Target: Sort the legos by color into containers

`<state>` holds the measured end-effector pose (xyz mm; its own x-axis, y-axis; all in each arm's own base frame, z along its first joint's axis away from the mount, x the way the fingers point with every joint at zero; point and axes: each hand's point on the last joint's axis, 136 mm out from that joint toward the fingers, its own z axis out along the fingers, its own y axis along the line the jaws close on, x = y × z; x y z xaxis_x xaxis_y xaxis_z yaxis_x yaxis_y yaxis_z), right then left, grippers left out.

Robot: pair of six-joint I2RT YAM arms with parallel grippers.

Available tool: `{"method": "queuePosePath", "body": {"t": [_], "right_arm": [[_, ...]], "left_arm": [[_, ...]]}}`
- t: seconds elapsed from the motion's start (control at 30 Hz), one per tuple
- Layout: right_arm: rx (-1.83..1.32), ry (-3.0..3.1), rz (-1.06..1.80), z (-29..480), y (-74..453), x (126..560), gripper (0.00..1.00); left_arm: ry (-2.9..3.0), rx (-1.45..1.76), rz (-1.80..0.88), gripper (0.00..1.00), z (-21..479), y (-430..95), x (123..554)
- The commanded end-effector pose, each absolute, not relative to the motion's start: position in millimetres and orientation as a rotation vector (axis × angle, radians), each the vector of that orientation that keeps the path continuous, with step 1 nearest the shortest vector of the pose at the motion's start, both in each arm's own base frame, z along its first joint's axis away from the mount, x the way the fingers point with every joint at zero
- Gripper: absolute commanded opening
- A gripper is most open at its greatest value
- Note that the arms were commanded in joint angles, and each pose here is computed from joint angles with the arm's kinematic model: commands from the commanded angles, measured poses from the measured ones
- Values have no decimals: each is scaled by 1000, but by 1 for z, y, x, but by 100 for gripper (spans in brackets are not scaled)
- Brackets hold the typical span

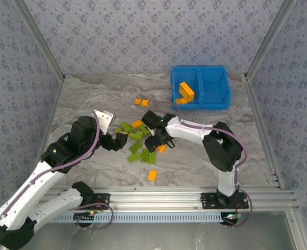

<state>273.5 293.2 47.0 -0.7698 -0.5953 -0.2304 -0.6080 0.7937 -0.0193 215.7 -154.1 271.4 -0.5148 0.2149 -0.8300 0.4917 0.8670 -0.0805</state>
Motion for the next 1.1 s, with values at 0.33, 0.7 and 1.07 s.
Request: {"method": "queuePosePath", "body": {"t": [0.33,0.7,1.07], "right_arm": [[-964,2816,134,28,273,271,49],[-510,2476,105,170,229,331,41],[14,2518,-24,152,152,494,40]], "left_arm": [[2106,328,-474,99,281,-142,207],[2077,220,-505,99,275,-150,227],[2214,305,-491,99,255,-175,240]]}}
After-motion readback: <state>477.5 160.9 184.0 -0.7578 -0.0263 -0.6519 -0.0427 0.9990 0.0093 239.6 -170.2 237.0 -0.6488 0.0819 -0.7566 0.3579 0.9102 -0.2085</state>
